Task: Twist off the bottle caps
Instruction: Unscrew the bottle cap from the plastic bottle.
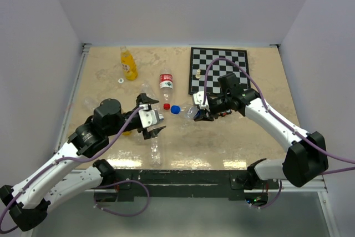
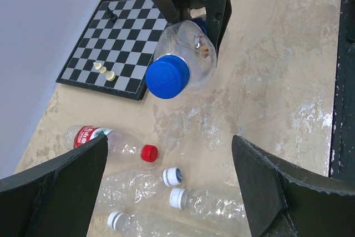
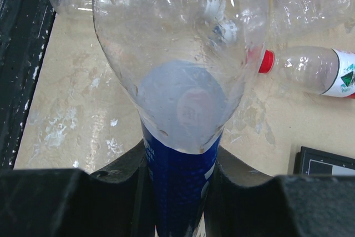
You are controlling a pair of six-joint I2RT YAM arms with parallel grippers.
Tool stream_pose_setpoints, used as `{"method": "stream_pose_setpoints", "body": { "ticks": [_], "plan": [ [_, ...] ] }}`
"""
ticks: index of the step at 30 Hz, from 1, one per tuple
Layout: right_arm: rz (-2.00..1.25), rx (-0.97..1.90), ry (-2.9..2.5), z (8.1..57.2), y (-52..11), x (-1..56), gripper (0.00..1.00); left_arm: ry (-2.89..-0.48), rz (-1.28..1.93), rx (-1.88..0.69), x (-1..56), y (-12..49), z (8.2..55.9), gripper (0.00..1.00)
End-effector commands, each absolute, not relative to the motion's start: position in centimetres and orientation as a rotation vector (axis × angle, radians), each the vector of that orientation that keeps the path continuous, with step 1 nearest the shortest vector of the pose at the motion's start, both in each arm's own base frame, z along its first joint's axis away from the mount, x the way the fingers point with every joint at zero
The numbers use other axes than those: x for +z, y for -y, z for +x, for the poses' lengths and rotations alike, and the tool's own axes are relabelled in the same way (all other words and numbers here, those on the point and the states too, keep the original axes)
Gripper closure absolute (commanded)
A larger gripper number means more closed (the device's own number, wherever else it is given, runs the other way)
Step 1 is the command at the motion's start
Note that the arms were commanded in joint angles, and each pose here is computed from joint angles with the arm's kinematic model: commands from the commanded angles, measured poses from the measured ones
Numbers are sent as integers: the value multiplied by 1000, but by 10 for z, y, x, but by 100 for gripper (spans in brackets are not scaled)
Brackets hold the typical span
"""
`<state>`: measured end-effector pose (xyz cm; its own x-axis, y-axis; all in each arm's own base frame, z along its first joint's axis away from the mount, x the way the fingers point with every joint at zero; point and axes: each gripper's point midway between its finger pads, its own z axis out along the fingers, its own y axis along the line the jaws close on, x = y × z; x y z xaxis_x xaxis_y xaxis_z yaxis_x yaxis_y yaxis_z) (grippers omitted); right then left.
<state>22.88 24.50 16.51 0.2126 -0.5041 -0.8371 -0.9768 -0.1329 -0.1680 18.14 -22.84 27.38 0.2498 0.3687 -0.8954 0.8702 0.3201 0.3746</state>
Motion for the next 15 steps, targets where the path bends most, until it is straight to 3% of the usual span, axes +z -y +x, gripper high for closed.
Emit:
{"method": "stream_pose_setpoints", "body": {
  "ticks": [1, 15],
  "plan": [
    [-1752, 793, -1331, 233, -249, 179, 100, -1237, 1291, -527, 287, 237, 179, 2],
    [-1755, 796, -1331, 232, -249, 179, 100, -1238, 1301, -523, 286, 239, 181, 2]
  ]
}}
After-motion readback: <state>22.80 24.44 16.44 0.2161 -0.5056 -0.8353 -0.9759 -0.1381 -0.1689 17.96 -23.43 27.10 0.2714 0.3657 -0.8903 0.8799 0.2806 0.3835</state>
